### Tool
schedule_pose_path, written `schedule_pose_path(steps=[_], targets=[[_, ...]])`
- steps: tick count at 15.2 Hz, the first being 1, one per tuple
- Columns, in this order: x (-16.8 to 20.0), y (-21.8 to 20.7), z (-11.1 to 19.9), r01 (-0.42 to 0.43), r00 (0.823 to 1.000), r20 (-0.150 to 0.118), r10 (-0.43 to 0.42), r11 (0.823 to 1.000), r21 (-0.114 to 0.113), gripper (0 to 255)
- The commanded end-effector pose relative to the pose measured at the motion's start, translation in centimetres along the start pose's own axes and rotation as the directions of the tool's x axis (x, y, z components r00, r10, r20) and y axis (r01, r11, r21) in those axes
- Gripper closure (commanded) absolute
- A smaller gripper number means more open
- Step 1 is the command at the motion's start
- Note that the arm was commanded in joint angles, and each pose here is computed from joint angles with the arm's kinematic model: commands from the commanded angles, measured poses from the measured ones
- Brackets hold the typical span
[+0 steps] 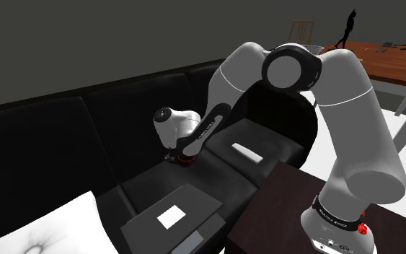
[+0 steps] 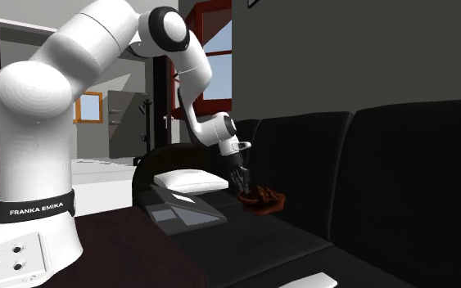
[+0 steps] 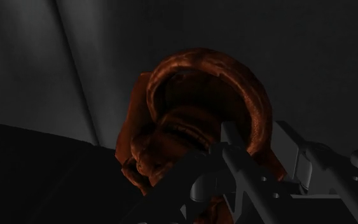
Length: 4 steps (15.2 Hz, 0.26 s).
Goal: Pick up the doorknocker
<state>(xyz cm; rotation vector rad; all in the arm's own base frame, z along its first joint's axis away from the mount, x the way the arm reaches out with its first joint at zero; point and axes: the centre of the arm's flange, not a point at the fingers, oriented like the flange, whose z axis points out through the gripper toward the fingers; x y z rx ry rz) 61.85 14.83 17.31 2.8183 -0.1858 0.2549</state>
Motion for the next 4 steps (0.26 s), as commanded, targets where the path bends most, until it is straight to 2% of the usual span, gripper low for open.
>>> schedule_pose_path(steps=[1,4], targets=[[0.25,0.32,-1.1,0.0,1.0,-0.001,0.0,1.0,0.0,255],[0.37,0.49,-1.67,0.0,1.0,-0.001,0.0,1.0,0.0,255]])
